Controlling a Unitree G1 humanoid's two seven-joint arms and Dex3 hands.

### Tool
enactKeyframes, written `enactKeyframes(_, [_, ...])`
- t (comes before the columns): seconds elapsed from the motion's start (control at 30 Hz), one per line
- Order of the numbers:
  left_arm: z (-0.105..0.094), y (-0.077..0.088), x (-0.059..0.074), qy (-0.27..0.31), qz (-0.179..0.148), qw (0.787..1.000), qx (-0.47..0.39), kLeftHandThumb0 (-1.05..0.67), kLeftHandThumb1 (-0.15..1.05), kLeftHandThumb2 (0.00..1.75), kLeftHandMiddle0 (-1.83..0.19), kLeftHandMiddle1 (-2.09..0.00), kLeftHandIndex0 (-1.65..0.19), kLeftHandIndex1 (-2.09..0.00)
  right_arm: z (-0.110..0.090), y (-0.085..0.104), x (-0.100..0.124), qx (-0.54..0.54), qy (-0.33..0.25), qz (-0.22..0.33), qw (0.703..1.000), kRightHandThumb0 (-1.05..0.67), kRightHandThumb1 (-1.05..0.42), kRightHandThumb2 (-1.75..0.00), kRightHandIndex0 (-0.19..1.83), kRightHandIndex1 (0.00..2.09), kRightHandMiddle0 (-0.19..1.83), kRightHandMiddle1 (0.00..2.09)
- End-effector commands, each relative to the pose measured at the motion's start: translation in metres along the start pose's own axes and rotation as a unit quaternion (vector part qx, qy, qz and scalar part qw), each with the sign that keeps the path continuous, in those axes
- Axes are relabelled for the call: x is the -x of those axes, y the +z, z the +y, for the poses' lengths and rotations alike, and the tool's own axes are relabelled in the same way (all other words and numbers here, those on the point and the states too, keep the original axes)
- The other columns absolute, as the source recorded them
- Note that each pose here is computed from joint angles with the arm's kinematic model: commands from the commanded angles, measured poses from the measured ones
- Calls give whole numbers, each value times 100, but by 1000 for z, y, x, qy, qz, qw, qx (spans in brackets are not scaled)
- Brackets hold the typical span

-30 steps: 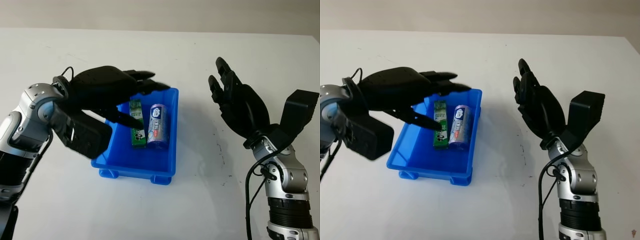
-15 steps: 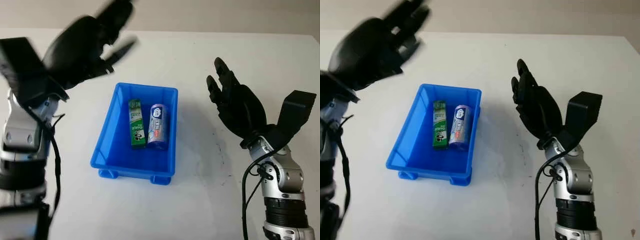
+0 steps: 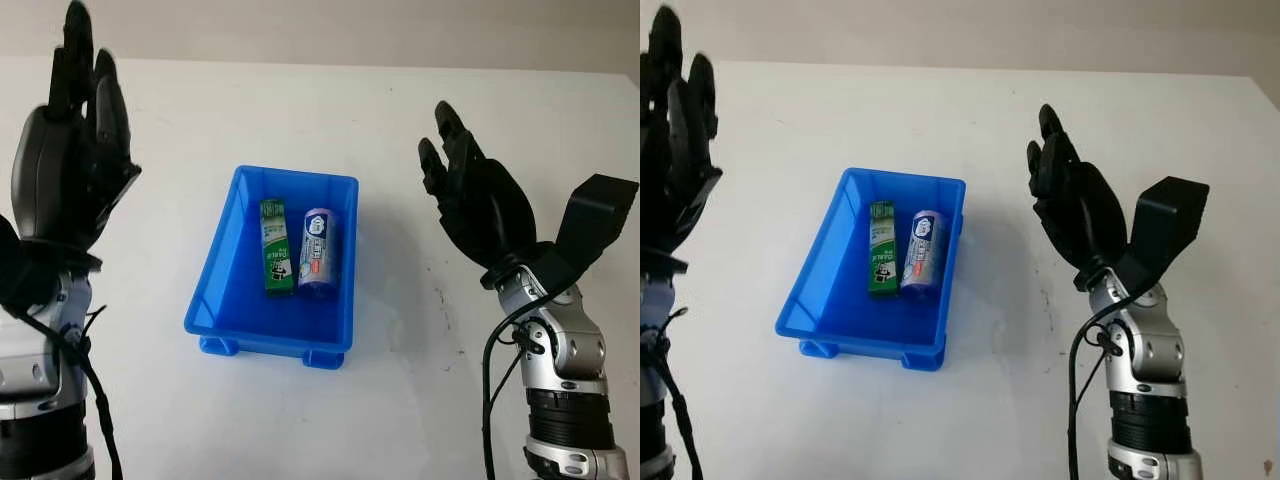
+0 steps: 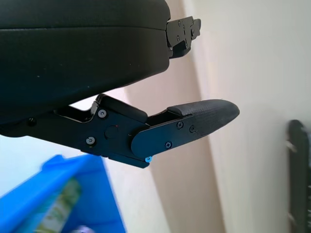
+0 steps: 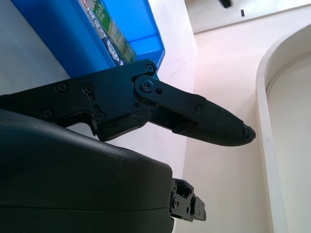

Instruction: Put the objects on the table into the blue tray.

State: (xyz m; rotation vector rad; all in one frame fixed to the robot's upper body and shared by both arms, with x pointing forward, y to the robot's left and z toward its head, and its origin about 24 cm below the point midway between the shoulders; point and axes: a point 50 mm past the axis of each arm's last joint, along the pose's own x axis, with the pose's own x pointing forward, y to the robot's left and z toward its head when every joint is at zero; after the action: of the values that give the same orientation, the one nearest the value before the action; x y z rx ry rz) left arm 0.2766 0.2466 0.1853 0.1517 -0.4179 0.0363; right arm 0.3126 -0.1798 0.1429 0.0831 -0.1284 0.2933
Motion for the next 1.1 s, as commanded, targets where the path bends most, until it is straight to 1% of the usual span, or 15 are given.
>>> enactKeyframes(0.0, [1, -9, 6, 7, 18, 1000, -1, -79, 105, 70, 19, 0, 19, 0, 1, 6, -2, 2, -4, -14, 1000, -81, -105, -82, -19, 0, -19, 0])
enactKeyframes(0.1, [-1, -18, 10, 4, 41, 999, -6, -79, 105, 70, 19, 0, 19, 0, 1, 7, -3, 2, -7, -14, 1000, -81, -105, -83, -19, 0, -19, 0])
enactKeyframes(0.2, [-3, -25, 12, 1, 54, 999, -3, -80, 105, 70, 19, 0, 19, 0, 0, 8, -3, 3, -10, -13, 1000, -81, -105, -83, -19, 0, -19, 0])
enactKeyframes(0.37, [-7, -36, 13, -17, 84, 996, -2, -80, 105, 69, 19, 0, 19, 0, 1, 7, -3, 2, -16, -12, 1000, -81, -105, -83, -19, 0, -19, 0])
enactKeyframes(0.47, [-12, -43, 12, -23, 97, 995, 7, -81, 105, 71, 19, 0, 19, 0, 2, 6, -3, 1, -21, -10, 1000, -79, -105, -84, -19, 0, -19, 0])
enactKeyframes(0.63, [-20, -47, 11, -24, 97, 995, 27, -81, 105, 72, 19, 0, 19, 0, 2, 4, -2, 0, -23, -8, 1000, -79, -105, -84, -19, 0, -19, 0])
enactKeyframes(0.9, [-27, -42, 5, -28, 76, 996, 36, -83, 105, 74, 19, 0, 19, 0, 3, 1, 0, 1, -18, -3, 1000, -78, -105, -83, -19, 0, -19, 0])
enactKeyframes(1.07, [-27, -38, 5, -23, 68, 997, 37, -84, 105, 74, 19, 0, 19, 0, 4, -1, 3, -2, -16, 1, 1000, -77, -105, -83, -19, 0, -19, 0])
